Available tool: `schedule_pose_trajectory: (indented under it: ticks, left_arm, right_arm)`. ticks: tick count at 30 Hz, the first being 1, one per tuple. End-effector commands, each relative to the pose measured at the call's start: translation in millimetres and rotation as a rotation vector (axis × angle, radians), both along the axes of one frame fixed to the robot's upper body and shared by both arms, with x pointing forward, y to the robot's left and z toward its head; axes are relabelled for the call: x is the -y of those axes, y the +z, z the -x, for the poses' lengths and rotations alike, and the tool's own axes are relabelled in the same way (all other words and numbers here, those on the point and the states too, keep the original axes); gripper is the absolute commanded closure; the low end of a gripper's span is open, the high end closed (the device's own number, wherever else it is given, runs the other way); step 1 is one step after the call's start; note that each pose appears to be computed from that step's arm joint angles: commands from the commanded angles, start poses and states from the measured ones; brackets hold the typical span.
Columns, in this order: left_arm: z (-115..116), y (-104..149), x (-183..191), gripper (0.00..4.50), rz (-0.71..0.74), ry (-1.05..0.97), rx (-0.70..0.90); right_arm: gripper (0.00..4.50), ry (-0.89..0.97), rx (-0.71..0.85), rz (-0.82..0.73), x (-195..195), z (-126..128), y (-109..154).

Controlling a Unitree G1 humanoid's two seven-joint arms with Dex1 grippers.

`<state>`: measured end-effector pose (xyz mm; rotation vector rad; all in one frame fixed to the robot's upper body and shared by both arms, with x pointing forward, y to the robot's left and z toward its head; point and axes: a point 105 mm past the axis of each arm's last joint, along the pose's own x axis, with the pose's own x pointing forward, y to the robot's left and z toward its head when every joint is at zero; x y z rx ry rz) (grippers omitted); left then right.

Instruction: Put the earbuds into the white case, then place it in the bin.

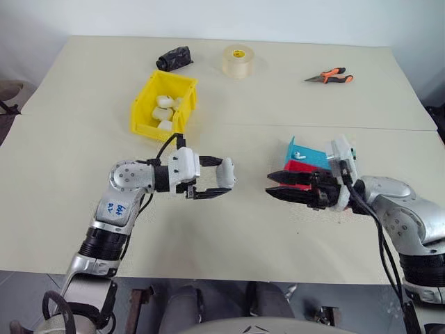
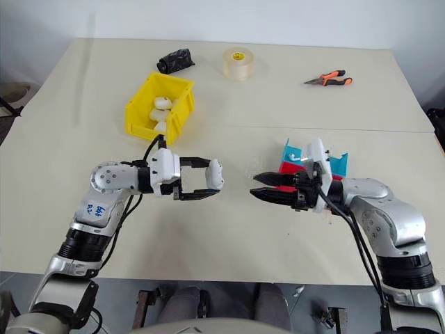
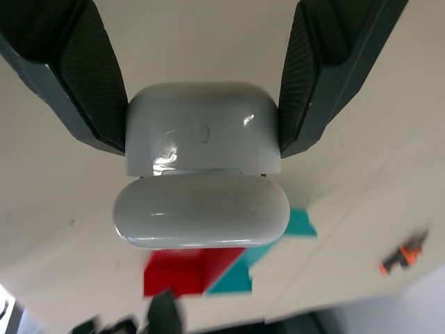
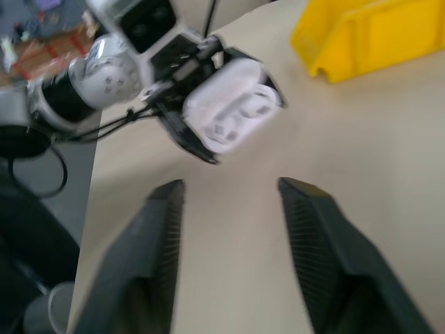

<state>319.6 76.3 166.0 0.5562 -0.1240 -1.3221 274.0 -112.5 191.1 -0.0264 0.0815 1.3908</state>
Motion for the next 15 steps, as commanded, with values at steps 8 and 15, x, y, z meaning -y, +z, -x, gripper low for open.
schedule_pose_trajectory:
  ticks: [8,15]
  left_arm:
    - [15.5,7.3,30.0,1.69,-0.039,-0.097,0.017]
    - [29.4,15.2,24.1,1.69,0.025,-0.175,0.092]
  right_arm:
    - [4.48,0.121,0.095,0.052,-47.7,-1.5,6.5]
    - [4.48,0.038,0.050,0.134,-19.4,-17.4,-18.6]
